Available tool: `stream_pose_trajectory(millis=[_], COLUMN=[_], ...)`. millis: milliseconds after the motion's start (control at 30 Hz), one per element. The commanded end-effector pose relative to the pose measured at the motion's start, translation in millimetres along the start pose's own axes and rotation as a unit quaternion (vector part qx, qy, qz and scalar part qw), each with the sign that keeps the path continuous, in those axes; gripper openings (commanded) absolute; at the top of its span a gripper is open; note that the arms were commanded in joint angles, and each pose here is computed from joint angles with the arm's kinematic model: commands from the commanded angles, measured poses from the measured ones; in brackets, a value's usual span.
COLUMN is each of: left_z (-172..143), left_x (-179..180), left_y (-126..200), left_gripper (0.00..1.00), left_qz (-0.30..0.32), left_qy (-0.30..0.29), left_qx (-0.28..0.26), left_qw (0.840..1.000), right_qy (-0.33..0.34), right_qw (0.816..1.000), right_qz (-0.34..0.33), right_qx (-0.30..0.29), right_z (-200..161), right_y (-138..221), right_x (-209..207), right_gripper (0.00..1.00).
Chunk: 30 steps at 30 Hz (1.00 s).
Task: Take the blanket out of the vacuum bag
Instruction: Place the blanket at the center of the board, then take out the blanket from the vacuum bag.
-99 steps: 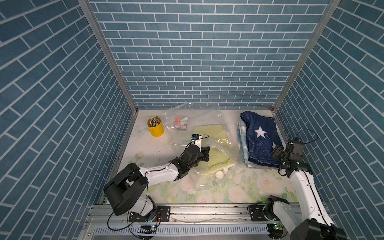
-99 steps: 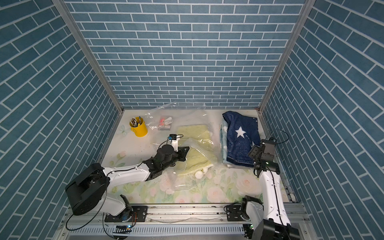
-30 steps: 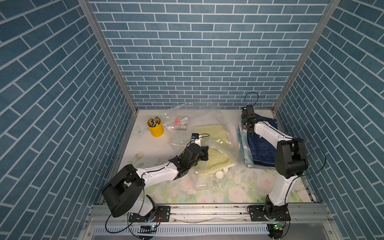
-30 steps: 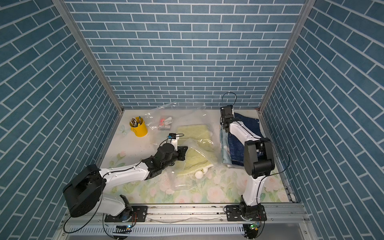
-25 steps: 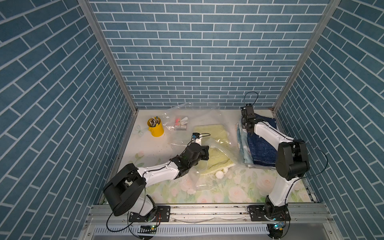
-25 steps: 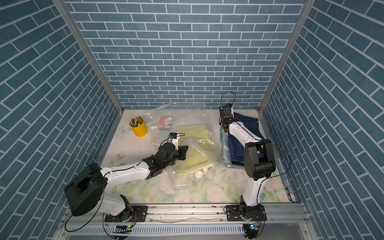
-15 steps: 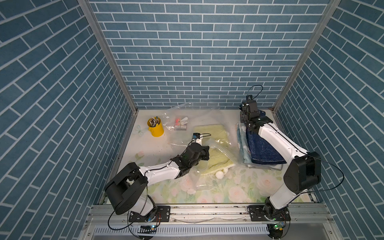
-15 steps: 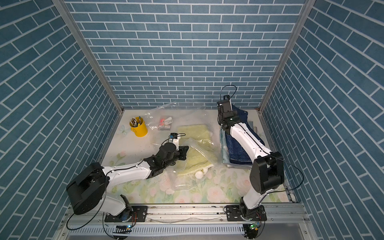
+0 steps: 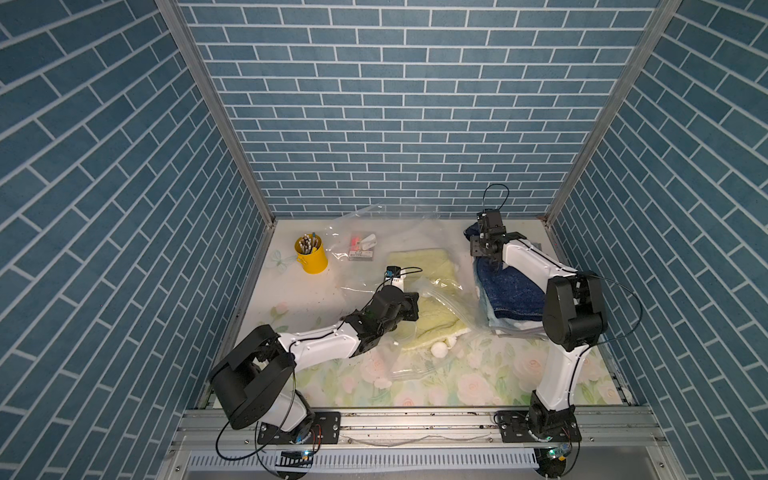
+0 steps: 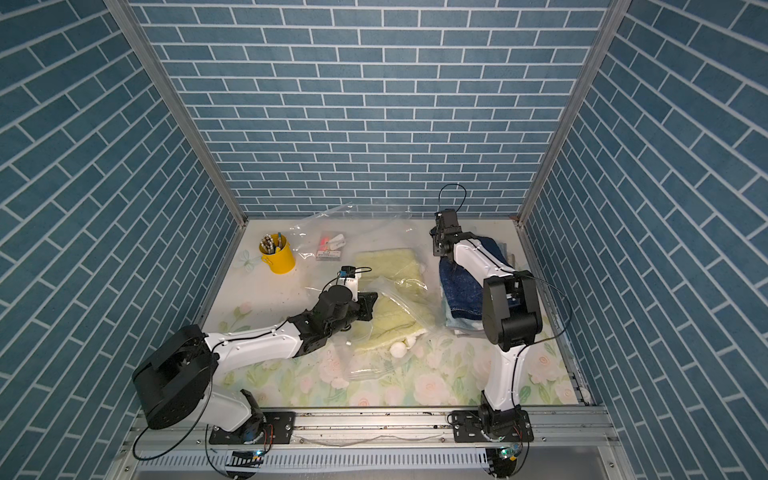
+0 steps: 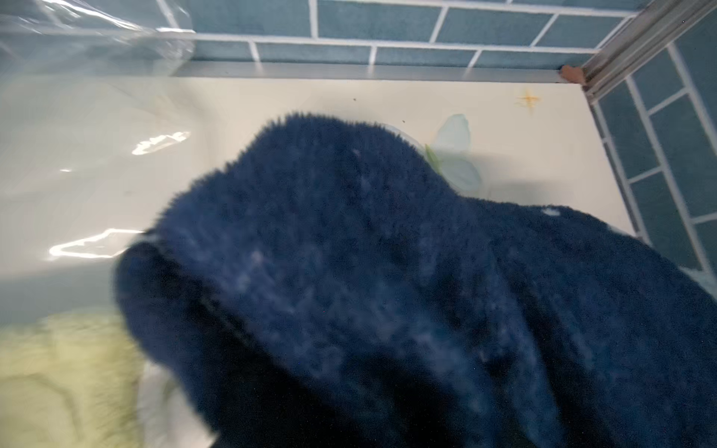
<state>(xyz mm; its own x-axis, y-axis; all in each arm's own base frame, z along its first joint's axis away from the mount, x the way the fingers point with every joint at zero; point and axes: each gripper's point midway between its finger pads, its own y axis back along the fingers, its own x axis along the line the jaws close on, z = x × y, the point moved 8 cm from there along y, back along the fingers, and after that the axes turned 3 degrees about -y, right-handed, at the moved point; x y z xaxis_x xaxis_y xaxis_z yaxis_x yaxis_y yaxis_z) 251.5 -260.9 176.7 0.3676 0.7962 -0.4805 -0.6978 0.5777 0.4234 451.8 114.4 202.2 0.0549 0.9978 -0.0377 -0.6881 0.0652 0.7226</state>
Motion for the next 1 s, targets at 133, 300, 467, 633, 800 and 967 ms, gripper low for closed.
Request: stream_pose_trajectory(millis=[133, 300, 467, 633, 800, 967], left_z=[8.3, 17.0, 22.1, 16.4, 14.3, 14.7], left_x=[-1.8, -6.4, -12.2, -7.8, -6.3, -9.1], left_y=[5.3, 9.6, 11.1, 11.7, 10.8, 4.7], left_gripper=[0.00, 0.01, 0.01, 0.00, 0.00, 0.00], left_qz=[-0.001, -0.001, -0.007, -0.001, -0.002, -0.007], left_qy=[0.000, -0.006, -0.021, -0.022, -0.015, -0.008], left_qx=[-0.007, -0.014, -0.004, 0.001, 0.000, 0.003], left_qw=[1.000, 1.000, 1.000, 1.000, 1.000, 1.000], right_qy=[-0.068, -0.086, -0.086, -0.042, -0.017, 0.004], right_qw=[0.988, 0.980, 0.922, 0.883, 0.859, 0.847], right_qz=[0.103, 0.133, 0.362, 0.465, 0.511, 0.530], right_qx=[-0.097, -0.120, -0.110, -0.048, -0.015, 0.019], right_z=[52.0, 38.2, -14.3, -91.0, -143.4, -182.3], right_y=[120.6, 162.8, 200.7, 222.0, 241.9, 247.1], right_x=[-22.0, -39.1, -5.0, 38.8, 58.5, 74.0], right_gripper=[0.73, 0.72, 0.39, 0.07, 0.00, 0.00])
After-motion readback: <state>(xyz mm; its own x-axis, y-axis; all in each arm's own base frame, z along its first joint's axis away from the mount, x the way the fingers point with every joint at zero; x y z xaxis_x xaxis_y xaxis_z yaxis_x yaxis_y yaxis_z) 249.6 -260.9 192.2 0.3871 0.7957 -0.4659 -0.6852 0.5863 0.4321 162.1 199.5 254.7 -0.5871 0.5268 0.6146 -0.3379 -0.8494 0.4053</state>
